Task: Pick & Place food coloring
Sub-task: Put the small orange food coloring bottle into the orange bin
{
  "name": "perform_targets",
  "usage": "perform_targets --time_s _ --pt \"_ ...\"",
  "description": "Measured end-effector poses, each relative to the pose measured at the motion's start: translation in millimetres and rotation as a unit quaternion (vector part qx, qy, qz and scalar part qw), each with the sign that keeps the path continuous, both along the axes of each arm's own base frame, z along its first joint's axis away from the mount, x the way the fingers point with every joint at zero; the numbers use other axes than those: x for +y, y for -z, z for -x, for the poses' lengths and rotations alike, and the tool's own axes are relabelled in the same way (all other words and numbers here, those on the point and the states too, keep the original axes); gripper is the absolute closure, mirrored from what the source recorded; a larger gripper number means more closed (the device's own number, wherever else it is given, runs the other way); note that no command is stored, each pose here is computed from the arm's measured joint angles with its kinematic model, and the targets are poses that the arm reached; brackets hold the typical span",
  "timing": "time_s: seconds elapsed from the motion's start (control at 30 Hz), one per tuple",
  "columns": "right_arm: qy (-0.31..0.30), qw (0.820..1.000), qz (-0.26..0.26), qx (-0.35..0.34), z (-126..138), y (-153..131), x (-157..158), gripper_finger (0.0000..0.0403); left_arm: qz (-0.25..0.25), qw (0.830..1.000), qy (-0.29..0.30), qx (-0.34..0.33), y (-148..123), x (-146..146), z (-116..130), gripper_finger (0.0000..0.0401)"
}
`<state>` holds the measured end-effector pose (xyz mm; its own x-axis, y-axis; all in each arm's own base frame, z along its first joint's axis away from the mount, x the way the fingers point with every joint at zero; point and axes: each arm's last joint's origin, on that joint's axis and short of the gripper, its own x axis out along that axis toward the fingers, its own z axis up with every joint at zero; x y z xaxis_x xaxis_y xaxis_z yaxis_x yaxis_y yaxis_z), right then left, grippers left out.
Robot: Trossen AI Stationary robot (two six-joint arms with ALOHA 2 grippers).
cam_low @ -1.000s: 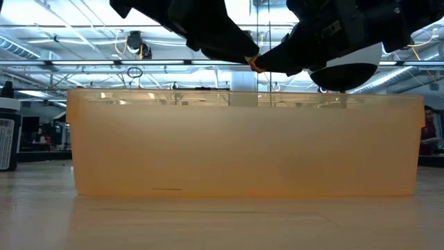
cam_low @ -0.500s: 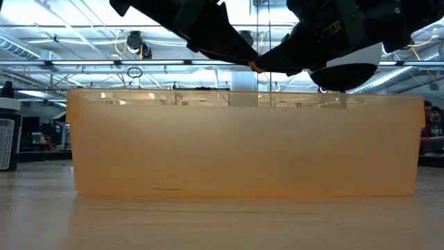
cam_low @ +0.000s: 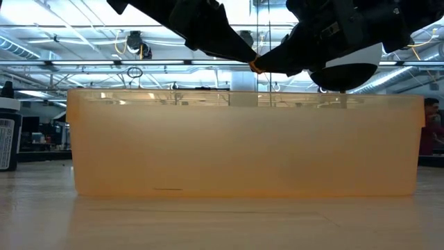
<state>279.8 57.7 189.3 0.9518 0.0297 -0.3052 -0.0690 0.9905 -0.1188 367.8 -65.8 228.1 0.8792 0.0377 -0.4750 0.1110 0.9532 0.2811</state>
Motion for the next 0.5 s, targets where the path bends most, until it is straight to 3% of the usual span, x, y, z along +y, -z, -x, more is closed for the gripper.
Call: perform_targets --time_s 0.13,0.3,0.5 --pt "0.000 1.000 0.000 0.000 0.0 0.1 0.0 0.0369 -0.001 1.000 0.001 0.000 0.0 0.0 0.0 0.0329" --pt "0.000 1.000 0.000 0.000 0.0 0.0 0.0 0.0365 0.001 1.000 -0.001 0.001 -2.6 -0.4 2.0 0.0326" --pt "-0.001 1.000 0.000 -0.006 0.2 -2.7 0.0 0.0316 0.003 1.000 -0.021 0.023 -24.6 -6.0 25.3 0.0336"
